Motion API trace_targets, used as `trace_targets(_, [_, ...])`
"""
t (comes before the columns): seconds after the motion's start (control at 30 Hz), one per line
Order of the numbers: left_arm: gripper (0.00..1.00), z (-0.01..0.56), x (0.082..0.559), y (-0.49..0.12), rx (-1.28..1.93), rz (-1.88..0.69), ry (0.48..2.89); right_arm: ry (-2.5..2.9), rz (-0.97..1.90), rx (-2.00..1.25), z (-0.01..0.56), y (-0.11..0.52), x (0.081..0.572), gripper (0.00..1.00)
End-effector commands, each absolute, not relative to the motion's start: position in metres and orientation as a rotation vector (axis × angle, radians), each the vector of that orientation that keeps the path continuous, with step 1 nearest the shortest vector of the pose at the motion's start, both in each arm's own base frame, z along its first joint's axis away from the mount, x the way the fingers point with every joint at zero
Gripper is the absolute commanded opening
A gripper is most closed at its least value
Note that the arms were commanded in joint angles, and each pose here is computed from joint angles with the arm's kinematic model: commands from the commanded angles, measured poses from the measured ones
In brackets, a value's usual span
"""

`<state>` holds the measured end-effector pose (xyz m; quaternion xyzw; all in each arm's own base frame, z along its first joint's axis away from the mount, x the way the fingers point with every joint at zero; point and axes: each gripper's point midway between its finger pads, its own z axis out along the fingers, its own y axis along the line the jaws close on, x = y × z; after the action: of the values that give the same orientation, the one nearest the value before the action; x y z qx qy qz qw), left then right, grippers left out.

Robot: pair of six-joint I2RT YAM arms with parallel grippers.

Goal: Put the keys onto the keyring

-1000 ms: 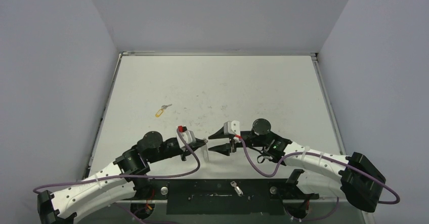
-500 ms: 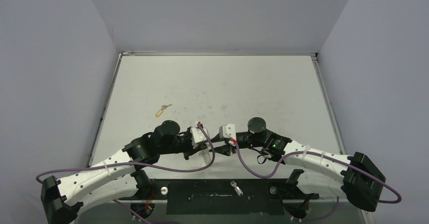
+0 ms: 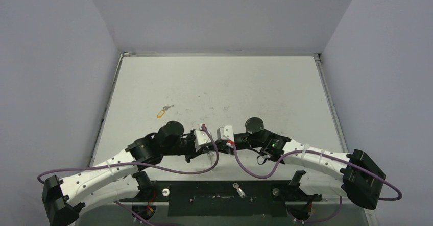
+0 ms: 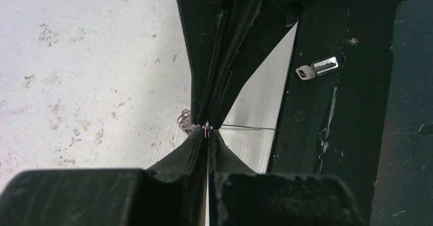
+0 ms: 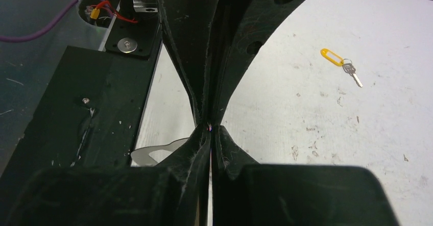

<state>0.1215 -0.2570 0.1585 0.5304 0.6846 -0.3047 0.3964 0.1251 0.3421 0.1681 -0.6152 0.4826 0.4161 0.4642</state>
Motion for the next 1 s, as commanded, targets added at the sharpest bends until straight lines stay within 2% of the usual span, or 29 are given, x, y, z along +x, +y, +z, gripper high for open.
trace_targets(0.0, [0.06, 0.190, 0.127, -0.268, 1.295, -0.797, 1.619, 1.125, 1.031, -1.440, 0.190, 0.349, 0.129, 0.00])
trace_targets(0.1, [0.22, 0.190, 0.127, -0.266, 1.254, -0.810, 1.587, 1.106, 1.066, -1.349, 0.198, 0.348, 0.129, 0.00])
trace_targets(0.17, [0.28, 0.191, 0.127, -0.266, 1.201, -0.829, 1.555, 1.089, 1.089, -1.293, 0.204, 0.347, 0.129, 0.00])
trace_targets(0.4, [0.30, 0.201, 0.124, -0.260, 1.066, -0.885, 1.412, 1.005, 1.133, -1.106, 0.231, 0.340, 0.130, 0.00])
trace_targets(0.5, [0.35, 0.208, 0.123, -0.256, 1.025, -0.889, 1.372, 0.988, 1.158, -1.068, 0.238, 0.339, 0.129, 0.00])
trace_targets(0.63, [0.33, 0.221, 0.122, -0.255, 0.977, -0.915, 1.305, 0.976, 1.173, -1.041, 0.243, 0.338, 0.129, 0.00])
trace_targets(0.83, [0.19, 0.227, 0.123, -0.258, 0.952, -0.929, 1.273, 0.980, 1.182, -1.041, 0.243, 0.340, 0.129, 0.00])
trace_targets(0.97, [0.17, 0.228, 0.125, -0.260, 0.951, -0.931, 1.275, 0.984, 1.185, -1.048, 0.242, 0.341, 0.128, 0.00])
